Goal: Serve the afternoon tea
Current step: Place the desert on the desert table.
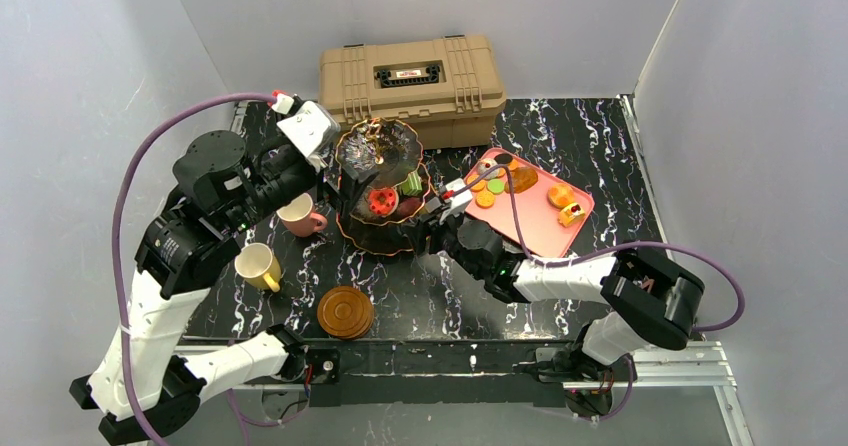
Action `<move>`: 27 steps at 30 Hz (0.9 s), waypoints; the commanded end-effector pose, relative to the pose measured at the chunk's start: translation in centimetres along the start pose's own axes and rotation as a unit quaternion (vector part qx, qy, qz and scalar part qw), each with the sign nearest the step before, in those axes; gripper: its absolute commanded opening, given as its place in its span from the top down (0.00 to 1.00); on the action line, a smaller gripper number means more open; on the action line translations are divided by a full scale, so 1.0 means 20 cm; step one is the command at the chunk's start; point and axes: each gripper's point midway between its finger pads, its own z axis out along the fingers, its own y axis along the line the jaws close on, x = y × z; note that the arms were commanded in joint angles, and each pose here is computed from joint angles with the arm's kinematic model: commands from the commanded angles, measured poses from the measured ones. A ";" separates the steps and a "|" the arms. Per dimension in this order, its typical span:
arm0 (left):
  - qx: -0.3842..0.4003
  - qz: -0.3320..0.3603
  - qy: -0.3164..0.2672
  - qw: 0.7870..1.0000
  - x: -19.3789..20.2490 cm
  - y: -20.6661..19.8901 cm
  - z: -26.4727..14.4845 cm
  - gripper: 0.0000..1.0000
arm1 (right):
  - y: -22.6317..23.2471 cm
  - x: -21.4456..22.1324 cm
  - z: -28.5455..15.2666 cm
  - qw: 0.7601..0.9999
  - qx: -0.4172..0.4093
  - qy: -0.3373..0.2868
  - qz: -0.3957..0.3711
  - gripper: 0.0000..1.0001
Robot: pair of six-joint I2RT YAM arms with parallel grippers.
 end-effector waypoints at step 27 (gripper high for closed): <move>-0.003 -0.002 -0.010 1.000 -0.02 0.01 -0.02 0.02 | -0.09 -0.35 -0.18 0.997 0.024 -0.079 0.003 0.29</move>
